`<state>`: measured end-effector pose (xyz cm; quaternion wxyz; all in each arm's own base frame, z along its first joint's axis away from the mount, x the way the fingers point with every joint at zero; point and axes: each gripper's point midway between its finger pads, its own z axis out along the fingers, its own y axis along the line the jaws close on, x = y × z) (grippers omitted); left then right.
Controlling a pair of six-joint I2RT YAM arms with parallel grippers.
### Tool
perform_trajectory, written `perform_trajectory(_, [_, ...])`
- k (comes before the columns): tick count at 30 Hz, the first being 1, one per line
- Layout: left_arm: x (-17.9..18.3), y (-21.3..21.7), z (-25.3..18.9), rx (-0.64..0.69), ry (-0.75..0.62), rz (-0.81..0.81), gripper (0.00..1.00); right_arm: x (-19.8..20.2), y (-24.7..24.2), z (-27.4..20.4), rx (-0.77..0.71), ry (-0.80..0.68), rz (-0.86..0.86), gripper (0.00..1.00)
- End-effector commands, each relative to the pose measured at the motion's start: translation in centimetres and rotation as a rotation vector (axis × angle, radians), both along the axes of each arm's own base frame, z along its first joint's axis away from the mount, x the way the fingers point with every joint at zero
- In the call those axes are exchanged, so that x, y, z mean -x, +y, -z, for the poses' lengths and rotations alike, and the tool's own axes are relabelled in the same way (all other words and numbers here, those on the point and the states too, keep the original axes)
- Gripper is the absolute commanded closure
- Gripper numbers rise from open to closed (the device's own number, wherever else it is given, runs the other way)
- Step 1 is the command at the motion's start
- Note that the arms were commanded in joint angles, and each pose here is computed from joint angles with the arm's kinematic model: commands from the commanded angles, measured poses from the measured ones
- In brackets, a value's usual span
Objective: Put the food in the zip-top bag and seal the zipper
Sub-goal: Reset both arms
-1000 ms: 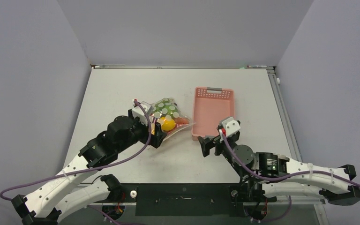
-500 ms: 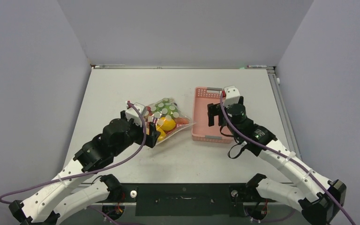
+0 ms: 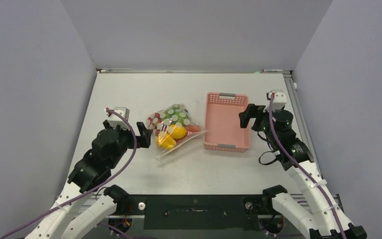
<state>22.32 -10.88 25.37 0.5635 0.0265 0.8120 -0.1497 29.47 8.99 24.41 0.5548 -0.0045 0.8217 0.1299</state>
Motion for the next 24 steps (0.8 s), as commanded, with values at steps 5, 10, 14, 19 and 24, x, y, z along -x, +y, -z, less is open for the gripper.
perform_trajectory(5, [-0.2, -0.6, -1.7, 0.113, -0.045, 0.016, 0.04, 2.4, 0.6, -3.4, -0.039, -0.199, -0.051, 0.1])
perform_trajectory(10, [0.2, -0.7, -2.6, 0.139, -0.086, 0.038, 0.04, 3.3, 0.5, -4.2, -0.051, -0.28, -0.037, 0.1])
perform_trajectory(14, [0.5, -0.3, -2.6, 0.124, -0.103, 0.039, 0.04, 3.8, 0.6, -5.1, -0.065, -0.308, -0.049, 0.1])
perform_trajectory(19, [1.0, 0.1, -3.1, 0.124, -0.129, 0.038, 0.04, 4.6, 0.4, -5.5, -0.063, -0.334, -0.048, 0.1])
perform_trajectory(24, [1.4, 0.4, -3.6, 0.136, -0.162, 0.045, 0.04, 5.3, 0.2, -5.8, -0.053, -0.354, -0.053, 0.1])
